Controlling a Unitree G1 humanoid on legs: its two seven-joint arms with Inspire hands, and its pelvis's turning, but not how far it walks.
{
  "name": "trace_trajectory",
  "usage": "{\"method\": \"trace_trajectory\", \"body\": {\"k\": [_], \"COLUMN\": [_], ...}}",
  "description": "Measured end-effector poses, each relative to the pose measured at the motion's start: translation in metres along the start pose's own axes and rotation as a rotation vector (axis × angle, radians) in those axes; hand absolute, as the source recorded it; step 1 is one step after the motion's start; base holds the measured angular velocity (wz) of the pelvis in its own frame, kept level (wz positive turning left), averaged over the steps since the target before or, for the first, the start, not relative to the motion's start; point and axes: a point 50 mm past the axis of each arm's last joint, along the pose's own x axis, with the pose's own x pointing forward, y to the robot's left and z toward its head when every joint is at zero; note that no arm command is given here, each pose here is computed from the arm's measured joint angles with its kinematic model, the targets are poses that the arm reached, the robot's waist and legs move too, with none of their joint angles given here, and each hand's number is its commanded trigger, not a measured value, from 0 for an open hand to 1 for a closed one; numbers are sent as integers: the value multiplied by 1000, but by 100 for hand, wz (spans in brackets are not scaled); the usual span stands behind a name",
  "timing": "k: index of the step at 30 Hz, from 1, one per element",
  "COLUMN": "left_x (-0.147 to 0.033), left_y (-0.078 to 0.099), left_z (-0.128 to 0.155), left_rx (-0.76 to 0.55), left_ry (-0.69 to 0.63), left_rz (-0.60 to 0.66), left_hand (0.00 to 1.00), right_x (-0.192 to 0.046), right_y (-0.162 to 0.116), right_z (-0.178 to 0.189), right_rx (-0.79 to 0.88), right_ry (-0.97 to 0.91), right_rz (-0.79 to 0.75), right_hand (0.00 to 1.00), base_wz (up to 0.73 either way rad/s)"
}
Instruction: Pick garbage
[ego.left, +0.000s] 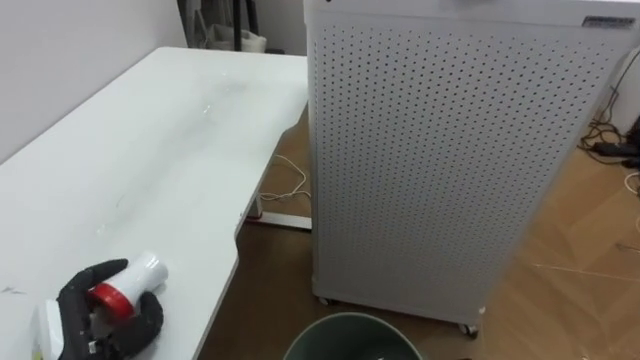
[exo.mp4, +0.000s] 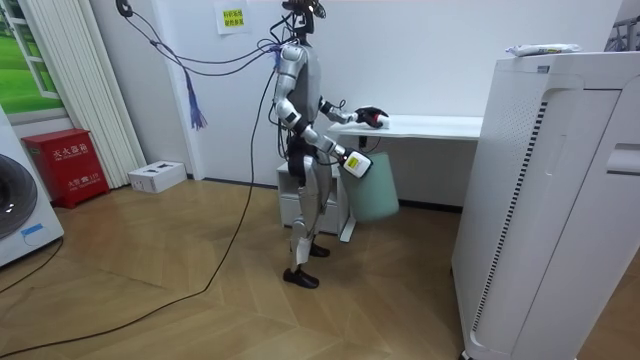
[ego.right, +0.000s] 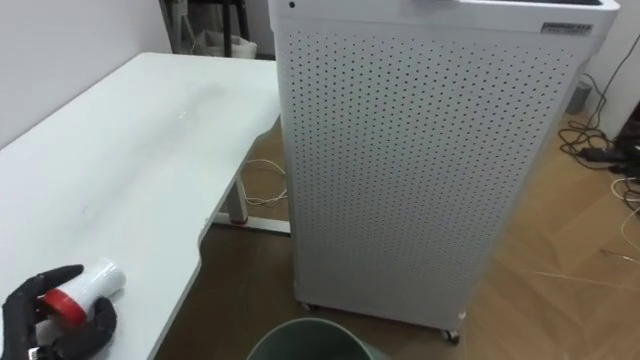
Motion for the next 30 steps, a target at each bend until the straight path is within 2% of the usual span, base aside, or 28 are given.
{"method": "trace_trajectory", "body": {"k": [14,22,30], "left_x": [-11,-25,-32], "left_y": [-20,-49,-59], "left_z": [7,34,56], "left_rx": [-53,-133,-184], "left_ry": [-1,-104,-183], "left_rz": [-42,-238,-314], "left_hand": [100,100,100], "right_x": [4,17,39], "right_y": [-4,-4,-8], "right_z": [6,25,53], "right_rx": [-9,-19,-14], "right_ry": [-17,-79,-148], "right_rz": [-42,-46,-81], "right_hand": [100,100,100], "base_wz": [-4,-7,-9]}}
